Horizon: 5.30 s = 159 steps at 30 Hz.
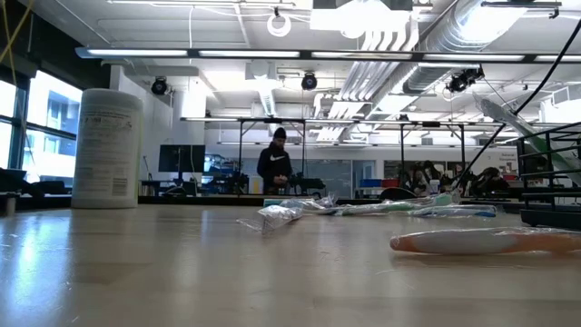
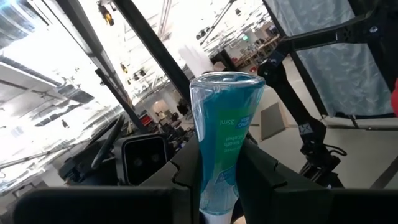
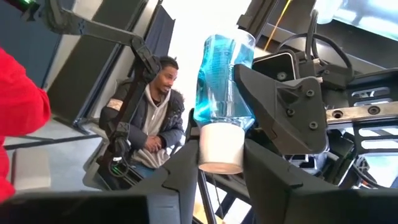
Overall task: Pick & Place toothbrushing station
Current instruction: Put the bottom blue mouthwash bottle into the black mesh organizer
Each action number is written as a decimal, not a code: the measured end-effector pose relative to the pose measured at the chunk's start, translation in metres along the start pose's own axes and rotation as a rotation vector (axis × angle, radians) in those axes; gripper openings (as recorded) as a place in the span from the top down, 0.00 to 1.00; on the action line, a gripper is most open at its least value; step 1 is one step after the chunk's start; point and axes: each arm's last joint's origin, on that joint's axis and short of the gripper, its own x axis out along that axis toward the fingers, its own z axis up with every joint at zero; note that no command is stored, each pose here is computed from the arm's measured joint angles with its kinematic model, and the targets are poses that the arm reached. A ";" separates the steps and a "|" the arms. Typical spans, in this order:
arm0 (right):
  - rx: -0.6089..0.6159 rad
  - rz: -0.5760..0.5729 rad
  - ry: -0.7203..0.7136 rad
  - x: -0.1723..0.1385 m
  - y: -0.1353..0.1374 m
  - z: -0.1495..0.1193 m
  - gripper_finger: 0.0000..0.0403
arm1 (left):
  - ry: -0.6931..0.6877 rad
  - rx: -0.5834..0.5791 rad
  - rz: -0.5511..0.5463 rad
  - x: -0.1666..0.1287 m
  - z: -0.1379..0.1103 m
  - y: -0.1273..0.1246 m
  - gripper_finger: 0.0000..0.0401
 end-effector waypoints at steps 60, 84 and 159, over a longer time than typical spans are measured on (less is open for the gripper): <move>0.006 -0.144 0.205 -0.005 0.008 -0.004 0.78 | 0.081 -0.035 -0.065 -0.001 -0.010 -0.003 0.56; 0.637 -0.467 1.077 -0.089 0.026 0.037 0.78 | 0.770 -0.338 0.086 -0.050 -0.032 -0.001 0.38; 1.217 -0.300 2.032 -0.139 0.029 -0.044 0.78 | 1.133 -0.358 0.111 -0.064 -0.083 -0.006 0.38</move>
